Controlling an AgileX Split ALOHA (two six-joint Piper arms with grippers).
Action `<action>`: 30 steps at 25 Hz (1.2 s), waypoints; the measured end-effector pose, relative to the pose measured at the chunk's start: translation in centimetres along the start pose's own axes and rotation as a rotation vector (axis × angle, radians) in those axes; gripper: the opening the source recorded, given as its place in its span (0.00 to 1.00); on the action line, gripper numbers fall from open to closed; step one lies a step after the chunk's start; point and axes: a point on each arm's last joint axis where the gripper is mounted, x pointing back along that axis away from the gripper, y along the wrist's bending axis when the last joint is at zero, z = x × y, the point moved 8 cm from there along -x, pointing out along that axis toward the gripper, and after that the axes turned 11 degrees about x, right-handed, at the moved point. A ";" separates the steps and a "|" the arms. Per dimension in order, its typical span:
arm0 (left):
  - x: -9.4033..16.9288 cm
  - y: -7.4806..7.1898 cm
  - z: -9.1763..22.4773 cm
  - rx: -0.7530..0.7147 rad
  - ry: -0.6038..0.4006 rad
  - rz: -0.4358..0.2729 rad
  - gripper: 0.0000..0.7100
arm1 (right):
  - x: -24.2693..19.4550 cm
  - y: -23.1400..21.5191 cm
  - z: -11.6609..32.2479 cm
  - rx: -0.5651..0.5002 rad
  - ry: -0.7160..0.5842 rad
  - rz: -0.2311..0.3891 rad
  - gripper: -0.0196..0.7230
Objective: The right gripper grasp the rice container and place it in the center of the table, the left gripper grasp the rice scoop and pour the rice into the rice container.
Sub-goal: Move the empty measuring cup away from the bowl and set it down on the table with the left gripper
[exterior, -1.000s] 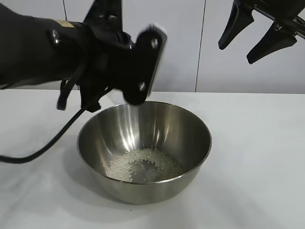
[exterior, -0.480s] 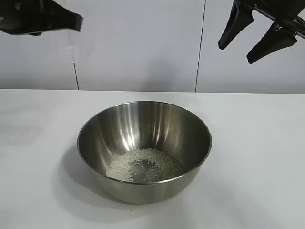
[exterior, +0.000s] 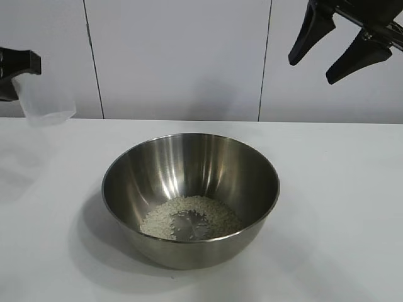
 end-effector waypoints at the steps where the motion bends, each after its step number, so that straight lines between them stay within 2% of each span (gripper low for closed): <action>1: 0.1 0.8 0.4 -0.004 -0.025 -0.025 0.00 | 0.0 0.0 0.0 0.000 -0.001 0.000 0.61; 2: 0.3 1.7 0.7 -0.011 -0.061 -0.051 0.00 | 0.0 0.0 -0.1 0.000 -0.003 0.001 0.61; 4: 0.8 2.6 1.2 -0.022 -0.147 -0.054 0.00 | 0.0 0.0 -0.2 0.000 -0.010 0.003 0.61; 7: 1.4 2.6 2.7 -0.044 -0.237 0.023 0.00 | 0.0 -0.1 -0.3 0.000 -0.020 0.006 0.61; 10: 0.5 2.2 5.0 -0.055 -0.231 0.086 0.00 | 0.0 -0.1 -0.3 0.000 -0.020 0.006 0.61; 14: -1.6 1.8 7.8 -0.069 -0.202 0.133 0.00 | 0.0 -0.1 -0.3 0.000 -0.020 0.006 0.61; 19: -3.6 3.3 12.1 -0.037 -0.076 0.082 0.00 | 0.0 -0.1 -0.3 0.000 -0.020 0.006 0.61; 22: -4.1 3.4 12.3 -0.025 -0.069 0.073 0.02 | 0.0 -0.1 -0.3 0.000 -0.020 0.006 0.61; 24: -4.3 3.2 11.8 -0.032 -0.090 0.076 0.10 | 0.0 -0.1 -0.3 0.000 -0.020 0.006 0.61; 27: -4.5 3.1 11.3 -0.035 -0.110 0.074 0.43 | 0.0 -0.1 -0.3 0.000 -0.020 0.006 0.61; 29: -4.5 3.4 11.2 -0.025 -0.119 0.056 0.59 | 0.0 -0.1 -0.3 0.000 -0.020 0.006 0.61; 30: -4.4 3.7 11.3 -0.022 -0.116 0.045 0.63 | 0.0 -0.1 -0.3 0.000 -0.020 0.006 0.61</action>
